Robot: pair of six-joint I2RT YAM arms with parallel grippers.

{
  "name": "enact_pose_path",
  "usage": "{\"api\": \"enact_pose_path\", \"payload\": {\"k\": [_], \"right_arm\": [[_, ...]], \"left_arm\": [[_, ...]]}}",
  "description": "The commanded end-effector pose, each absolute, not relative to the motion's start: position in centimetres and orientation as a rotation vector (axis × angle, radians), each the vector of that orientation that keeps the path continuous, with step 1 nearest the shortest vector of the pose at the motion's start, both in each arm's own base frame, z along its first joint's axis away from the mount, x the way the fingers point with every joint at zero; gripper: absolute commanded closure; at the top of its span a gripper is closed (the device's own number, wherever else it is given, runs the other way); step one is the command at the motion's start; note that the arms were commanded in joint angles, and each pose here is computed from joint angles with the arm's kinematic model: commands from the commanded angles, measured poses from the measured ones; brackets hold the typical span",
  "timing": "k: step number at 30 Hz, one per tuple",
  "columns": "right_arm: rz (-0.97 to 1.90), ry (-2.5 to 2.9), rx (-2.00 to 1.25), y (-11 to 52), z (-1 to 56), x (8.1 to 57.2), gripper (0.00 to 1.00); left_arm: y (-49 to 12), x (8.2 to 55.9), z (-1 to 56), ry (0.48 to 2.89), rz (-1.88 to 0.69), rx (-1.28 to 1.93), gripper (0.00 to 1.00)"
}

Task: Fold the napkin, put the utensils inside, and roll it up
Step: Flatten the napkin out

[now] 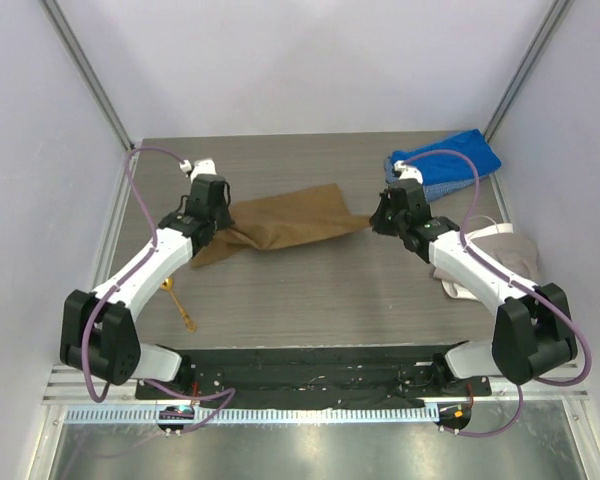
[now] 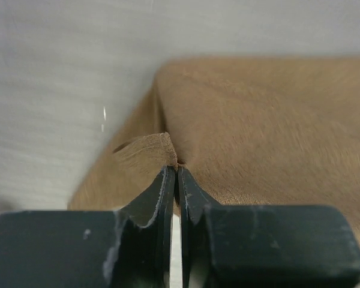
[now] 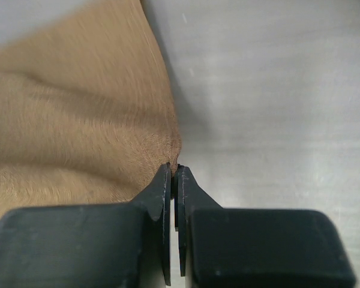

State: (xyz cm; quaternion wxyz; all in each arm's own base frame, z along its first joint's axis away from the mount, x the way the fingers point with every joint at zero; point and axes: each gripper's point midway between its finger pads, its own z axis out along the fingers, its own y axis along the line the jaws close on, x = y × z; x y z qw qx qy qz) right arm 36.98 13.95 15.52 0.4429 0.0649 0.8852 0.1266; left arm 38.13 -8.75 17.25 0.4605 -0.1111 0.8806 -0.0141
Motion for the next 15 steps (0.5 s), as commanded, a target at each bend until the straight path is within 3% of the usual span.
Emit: {"api": "enact_pose_path", "payload": {"k": [1, 15], "right_arm": [[0.358, 2.207, 0.195, 14.3, 14.2, 36.5, 0.99], [0.372, 2.275, 0.186, 15.0, 11.6, 36.5, 0.99]], "left_arm": [[-9.0, 38.7, 16.3, 2.128, -0.080, -0.344, 0.87], [-8.6, 38.1, 11.0, 2.227, -0.036, -0.371, 0.75]]}}
